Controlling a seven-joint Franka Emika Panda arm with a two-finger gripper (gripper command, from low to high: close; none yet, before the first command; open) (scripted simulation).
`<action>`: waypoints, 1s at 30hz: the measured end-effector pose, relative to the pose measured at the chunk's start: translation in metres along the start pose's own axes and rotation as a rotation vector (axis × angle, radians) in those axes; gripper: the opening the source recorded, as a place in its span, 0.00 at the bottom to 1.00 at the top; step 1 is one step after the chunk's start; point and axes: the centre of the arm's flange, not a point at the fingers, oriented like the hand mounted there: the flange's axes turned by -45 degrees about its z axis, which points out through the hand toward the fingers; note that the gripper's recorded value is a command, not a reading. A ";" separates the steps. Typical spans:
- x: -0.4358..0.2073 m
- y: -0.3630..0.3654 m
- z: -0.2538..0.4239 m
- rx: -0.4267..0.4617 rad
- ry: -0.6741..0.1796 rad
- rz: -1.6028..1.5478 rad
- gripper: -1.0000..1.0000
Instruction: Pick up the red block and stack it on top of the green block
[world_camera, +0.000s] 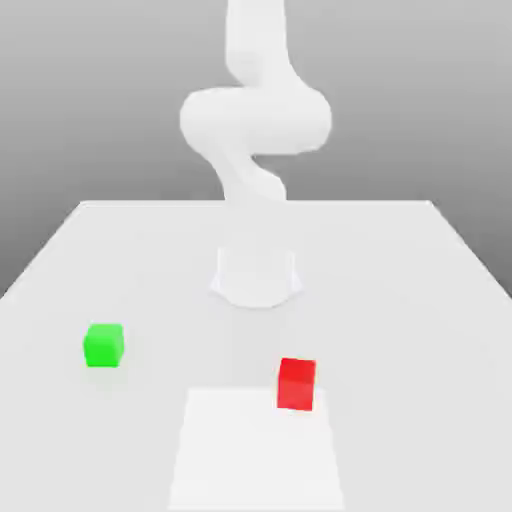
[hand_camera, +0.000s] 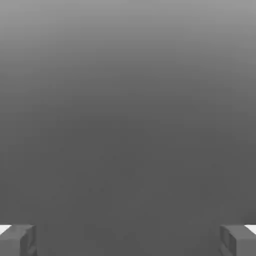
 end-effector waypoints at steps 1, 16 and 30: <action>-0.007 -0.001 0.025 0.014 -0.034 -0.055 0.50; -0.209 -0.064 0.269 0.314 -0.440 -0.868 0.50; -0.355 -0.090 0.337 0.515 -0.573 -1.240 0.50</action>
